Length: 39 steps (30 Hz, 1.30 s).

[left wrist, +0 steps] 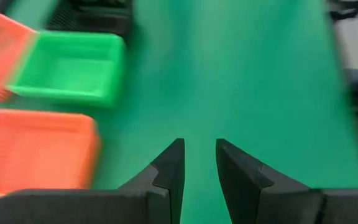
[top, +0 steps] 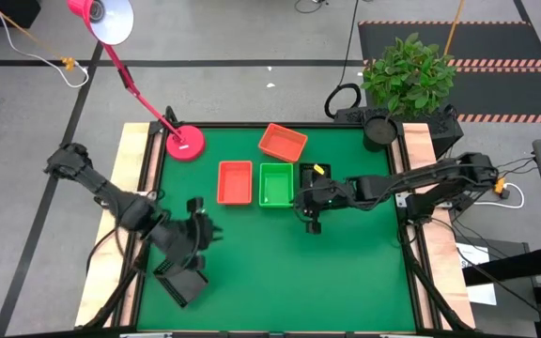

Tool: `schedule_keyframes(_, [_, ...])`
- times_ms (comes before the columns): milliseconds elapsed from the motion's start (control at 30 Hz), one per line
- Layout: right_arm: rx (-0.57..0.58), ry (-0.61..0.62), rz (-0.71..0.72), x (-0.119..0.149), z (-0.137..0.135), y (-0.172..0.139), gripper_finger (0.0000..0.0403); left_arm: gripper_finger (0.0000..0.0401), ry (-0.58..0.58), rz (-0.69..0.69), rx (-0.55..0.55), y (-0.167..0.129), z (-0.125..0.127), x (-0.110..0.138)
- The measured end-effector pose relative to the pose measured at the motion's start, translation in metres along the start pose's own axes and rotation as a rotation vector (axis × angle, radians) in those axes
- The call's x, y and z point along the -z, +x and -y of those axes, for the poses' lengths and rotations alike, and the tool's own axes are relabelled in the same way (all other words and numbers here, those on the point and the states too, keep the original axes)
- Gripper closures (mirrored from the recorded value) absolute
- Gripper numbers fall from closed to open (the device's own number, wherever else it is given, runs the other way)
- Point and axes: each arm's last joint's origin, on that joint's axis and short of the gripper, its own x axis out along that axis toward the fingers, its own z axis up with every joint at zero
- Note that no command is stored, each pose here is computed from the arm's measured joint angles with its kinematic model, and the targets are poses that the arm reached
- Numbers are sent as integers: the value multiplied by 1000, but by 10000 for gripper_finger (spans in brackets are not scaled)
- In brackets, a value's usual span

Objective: Stack baskets by color
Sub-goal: Stack the bottom black basket on top of the other top black baskets

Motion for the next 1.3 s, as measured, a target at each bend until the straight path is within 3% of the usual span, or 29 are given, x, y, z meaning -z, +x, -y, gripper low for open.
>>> schedule_keyframes(233, [-4, -2, 2, -1, 0, -8, 344, 308, -120, -50, 184, -20, 50, 30])
schedule_keyframes(500, [-21, -13, -2, -1, -5, -10, 344, 298, -201, -136, 164, -2, 100, 69])
schedule_keyframes(833, [-52, -34, 16, -2, -16, -15, 343, 136, -357, -390, 109, 37, 131, 107])
schedule_keyframes(967, [-55, -32, 14, -2, -17, -15, 343, 103, -404, -443, 77, 45, 135, 115])
schedule_keyframes(1133, [-59, -32, 14, -2, -19, -16, 343, 111, -374, -499, 9, 51, 133, 124])
schedule_keyframes(1300, [-59, -32, 14, -2, -19, -16, 343, 179, -329, -513, -19, 51, 130, 126])
